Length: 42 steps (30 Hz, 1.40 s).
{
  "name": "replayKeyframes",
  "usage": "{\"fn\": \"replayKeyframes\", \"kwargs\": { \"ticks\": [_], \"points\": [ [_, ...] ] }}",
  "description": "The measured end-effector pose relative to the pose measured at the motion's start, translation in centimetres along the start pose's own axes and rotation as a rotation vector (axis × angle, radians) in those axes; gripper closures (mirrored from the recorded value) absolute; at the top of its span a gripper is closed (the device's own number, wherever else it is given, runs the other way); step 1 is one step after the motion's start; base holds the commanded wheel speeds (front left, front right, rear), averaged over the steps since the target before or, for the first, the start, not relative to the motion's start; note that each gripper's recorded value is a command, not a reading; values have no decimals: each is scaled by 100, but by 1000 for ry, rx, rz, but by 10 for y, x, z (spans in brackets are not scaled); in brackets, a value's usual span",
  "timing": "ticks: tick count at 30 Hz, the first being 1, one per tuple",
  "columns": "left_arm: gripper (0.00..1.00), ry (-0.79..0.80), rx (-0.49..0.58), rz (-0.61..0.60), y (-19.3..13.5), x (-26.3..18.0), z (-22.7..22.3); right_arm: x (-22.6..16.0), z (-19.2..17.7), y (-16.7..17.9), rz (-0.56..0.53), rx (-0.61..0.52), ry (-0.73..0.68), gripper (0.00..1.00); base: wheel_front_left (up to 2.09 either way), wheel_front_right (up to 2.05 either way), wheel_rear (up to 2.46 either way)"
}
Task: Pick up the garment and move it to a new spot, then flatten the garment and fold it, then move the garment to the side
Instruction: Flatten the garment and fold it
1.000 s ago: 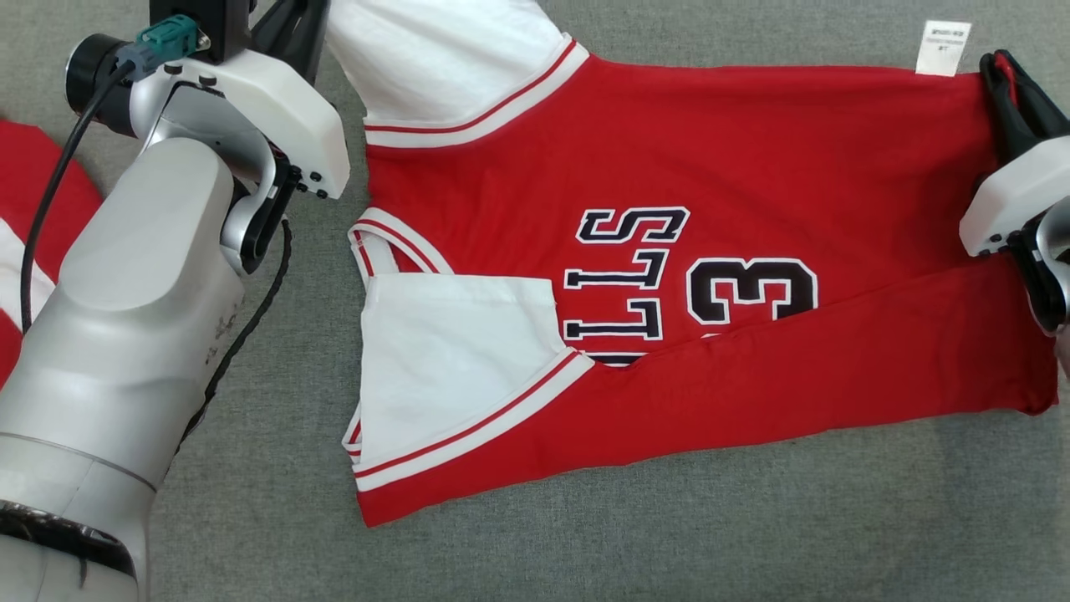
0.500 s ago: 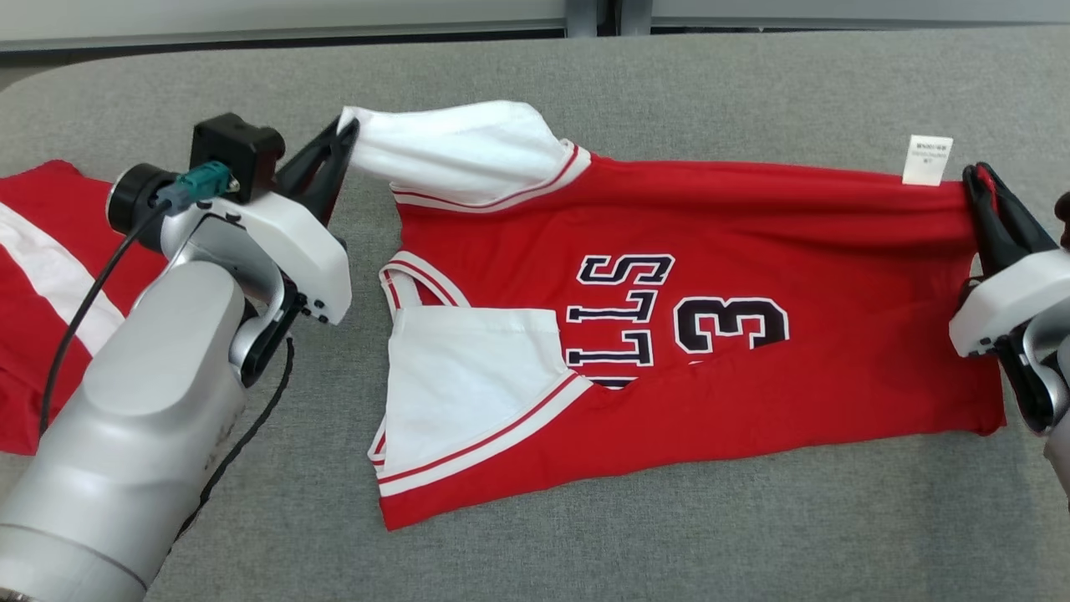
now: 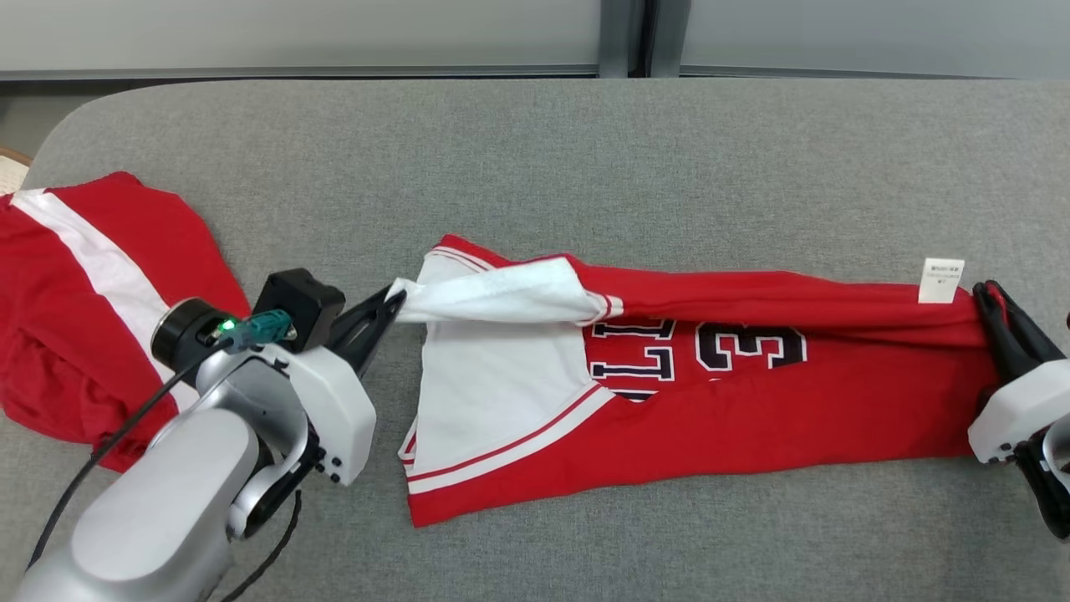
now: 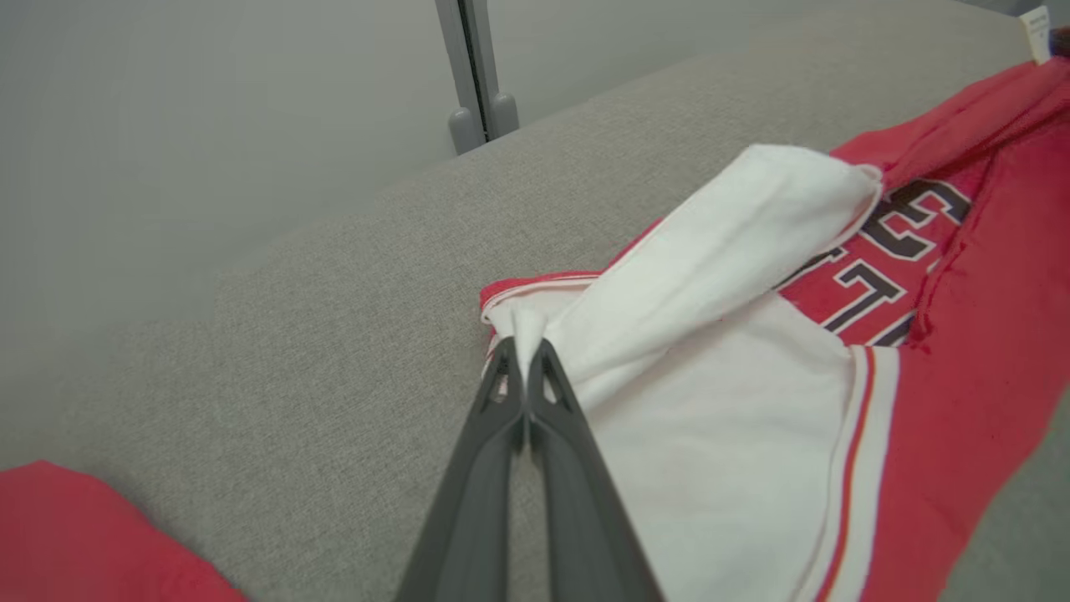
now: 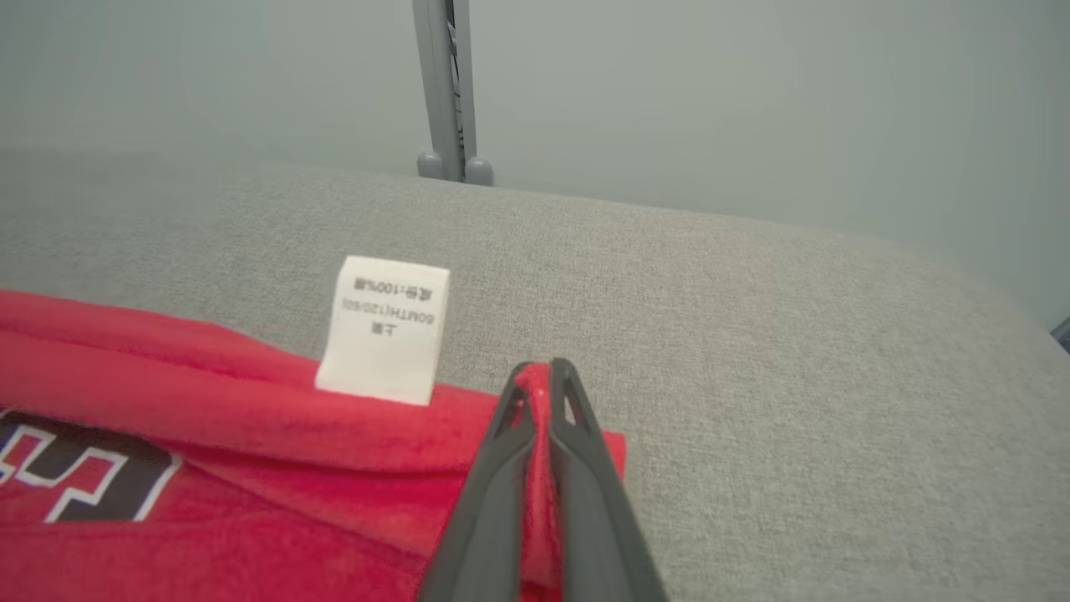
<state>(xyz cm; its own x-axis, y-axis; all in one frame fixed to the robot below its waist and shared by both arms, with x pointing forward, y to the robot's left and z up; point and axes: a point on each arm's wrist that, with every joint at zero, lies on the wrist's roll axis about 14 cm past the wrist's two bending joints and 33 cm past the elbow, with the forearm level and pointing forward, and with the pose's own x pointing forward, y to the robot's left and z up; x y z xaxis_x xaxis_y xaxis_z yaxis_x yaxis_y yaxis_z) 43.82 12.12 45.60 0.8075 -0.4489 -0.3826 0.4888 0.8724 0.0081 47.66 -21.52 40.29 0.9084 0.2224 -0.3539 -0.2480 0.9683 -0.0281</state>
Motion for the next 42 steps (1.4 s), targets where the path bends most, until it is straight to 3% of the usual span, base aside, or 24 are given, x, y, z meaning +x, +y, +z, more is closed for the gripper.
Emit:
{"fn": "replayKeyframes", "kwargs": {
  "ticks": [20,22,23,28,30,31,32,33,34,39,42],
  "points": [
    [100,235,-27,-124,-52,-38,-52,-31,-41,4,30,40,194,100,0,0,0],
    [100,246,-30,-132,-55,-39,-55,-35,-48,4,28,44,225,59,0,0,0],
    [100,250,-30,-134,-56,-40,-56,-37,-48,3,26,46,229,0,0,0,0],
    [100,266,-24,-131,-54,-42,-59,-41,-49,-5,2,59,246,0,0,0,0],
    [87,266,-21,-124,-52,-43,-59,-42,-46,-9,-11,66,237,0,0,0,0],
    [64,265,-21,-123,-52,-43,-59,-42,-45,-10,-15,69,235,0,0,0,0],
    [50,264,-22,-123,-52,-44,-58,-43,-45,-12,-21,66,233,0,0,0,0],
    [5,264,-22,-123,-52,-44,-58,-43,-43,-14,-30,63,228,0,0,0,0],
    [0,266,-24,-125,-53,-45,-58,-43,-40,-18,-40,60,217,0,0,0,0],
    [0,238,-62,-160,-62,-47,-50,-40,-14,-37,-98,30,107,0,0,0,0],
    [0,136,-83,-97,-47,-42,-29,-34,8,-35,-110,28,3,0,0,0,0]
  ]
}}
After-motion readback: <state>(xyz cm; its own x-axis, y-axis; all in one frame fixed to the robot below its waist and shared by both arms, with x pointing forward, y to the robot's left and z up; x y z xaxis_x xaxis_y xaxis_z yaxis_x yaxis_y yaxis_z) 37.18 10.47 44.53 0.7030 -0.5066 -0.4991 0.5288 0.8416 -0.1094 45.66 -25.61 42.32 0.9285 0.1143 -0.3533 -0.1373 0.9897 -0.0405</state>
